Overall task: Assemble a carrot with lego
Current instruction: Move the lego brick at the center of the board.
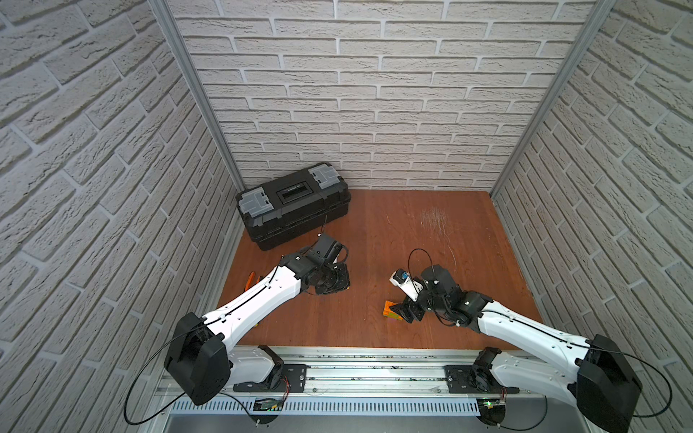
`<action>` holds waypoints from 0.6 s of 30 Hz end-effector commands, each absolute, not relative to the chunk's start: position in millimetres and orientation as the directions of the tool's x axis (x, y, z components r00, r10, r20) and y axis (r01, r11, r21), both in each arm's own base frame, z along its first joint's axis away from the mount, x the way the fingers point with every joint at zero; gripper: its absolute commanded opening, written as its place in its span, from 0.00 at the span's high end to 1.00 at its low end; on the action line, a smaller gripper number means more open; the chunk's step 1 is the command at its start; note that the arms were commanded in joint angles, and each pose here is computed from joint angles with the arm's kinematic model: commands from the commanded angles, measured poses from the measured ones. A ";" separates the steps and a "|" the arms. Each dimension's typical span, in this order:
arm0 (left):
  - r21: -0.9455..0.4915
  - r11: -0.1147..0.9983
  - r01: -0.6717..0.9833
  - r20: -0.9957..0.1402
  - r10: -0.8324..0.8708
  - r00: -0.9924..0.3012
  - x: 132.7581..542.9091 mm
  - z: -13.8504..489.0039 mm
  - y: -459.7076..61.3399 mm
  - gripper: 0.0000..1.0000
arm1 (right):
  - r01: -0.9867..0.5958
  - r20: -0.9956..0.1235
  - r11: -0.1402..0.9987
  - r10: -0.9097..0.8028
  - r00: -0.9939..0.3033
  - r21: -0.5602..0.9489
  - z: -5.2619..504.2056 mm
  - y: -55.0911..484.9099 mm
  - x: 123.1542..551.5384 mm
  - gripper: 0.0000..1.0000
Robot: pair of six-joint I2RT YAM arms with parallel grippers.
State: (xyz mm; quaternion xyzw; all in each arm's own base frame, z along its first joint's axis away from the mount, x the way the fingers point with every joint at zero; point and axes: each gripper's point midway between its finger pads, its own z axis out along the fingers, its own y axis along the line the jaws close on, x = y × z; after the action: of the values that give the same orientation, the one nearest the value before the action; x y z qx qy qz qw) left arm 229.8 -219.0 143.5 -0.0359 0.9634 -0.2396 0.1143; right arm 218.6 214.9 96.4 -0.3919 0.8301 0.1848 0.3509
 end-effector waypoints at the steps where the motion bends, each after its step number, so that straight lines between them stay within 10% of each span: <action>1: -0.463 0.886 0.014 -0.207 -0.093 -0.974 232.8 150.4 -218.3 1.00 | -0.713 -0.822 0.699 -0.374 -0.430 0.054 110.2 223.6 236.2 0.18; 18: -0.460 0.887 -0.033 -0.205 -0.142 -0.968 246.4 136.5 -221.9 1.00 | -0.768 -0.879 0.639 -0.391 -0.273 -0.046 92.4 233.8 216.5 0.17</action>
State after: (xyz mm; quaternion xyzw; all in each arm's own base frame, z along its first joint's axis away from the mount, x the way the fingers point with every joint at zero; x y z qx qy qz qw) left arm 239.1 -222.1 139.2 -0.0349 0.9659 -0.2330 0.1076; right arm 209.9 228.3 75.6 -0.3818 0.7956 0.1923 0.4292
